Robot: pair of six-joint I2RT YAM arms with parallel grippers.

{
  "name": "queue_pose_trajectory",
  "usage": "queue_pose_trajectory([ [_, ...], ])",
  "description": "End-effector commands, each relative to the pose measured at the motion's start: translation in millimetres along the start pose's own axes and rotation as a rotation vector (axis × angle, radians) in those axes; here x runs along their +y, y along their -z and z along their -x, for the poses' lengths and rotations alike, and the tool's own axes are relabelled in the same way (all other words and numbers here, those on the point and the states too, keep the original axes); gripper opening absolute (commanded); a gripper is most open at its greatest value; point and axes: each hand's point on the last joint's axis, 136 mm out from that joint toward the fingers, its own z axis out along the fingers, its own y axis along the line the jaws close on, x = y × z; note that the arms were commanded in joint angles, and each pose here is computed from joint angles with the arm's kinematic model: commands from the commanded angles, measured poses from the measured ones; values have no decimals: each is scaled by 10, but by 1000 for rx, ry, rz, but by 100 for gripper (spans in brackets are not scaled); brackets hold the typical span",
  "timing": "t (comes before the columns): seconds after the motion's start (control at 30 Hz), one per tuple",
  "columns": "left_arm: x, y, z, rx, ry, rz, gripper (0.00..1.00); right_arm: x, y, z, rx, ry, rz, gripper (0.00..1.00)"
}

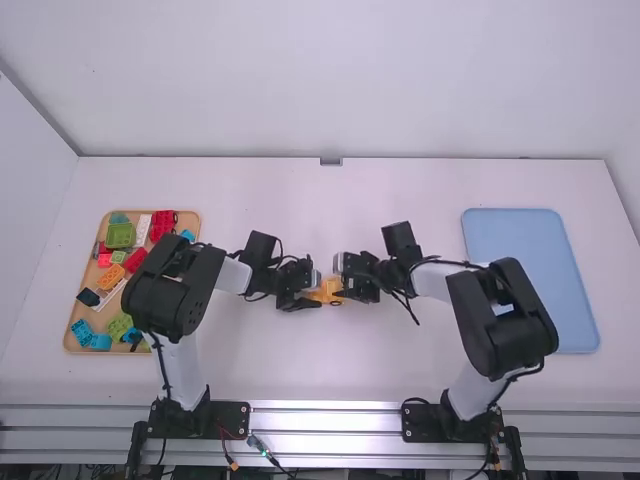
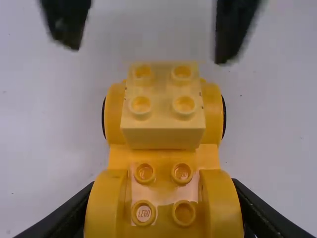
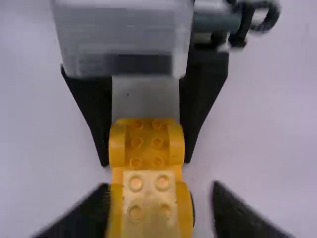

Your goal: Assemble lego blocks to make yellow taxi

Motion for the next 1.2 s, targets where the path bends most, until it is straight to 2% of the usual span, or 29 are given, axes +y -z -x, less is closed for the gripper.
queue_pose_trajectory([
  [0.0, -148, -57, -228, 77, 69, -19, 35, -23, 43, 211, -66, 26, 15, 0],
  [0.1, -147, -55, -229, 77, 69, -19, 34, 23, 12, 145, -56, -2, 34, 0],
  [0.3, -140, -56, -230, 79, 68, -16, 33, 102, -127, 5, -113, -55, 101, 0],
  [0.57, -146, -56, -232, 80, 77, -17, 33, 121, -169, -221, -95, -128, 116, 0],
  [0.73, -140, -54, -226, 76, 75, -16, 33, 126, -299, -432, -26, -224, 105, 0],
  [0.9, -139, -57, -225, 76, 74, -15, 32, 181, -337, -566, 39, -246, 106, 0],
  [1.07, -77, -59, -199, 67, 97, 8, 32, 182, -330, -633, 72, -263, 95, 0],
  [1.17, -42, -60, -176, 58, 86, 20, 31, 269, -324, -660, 85, -240, 124, 0],
])
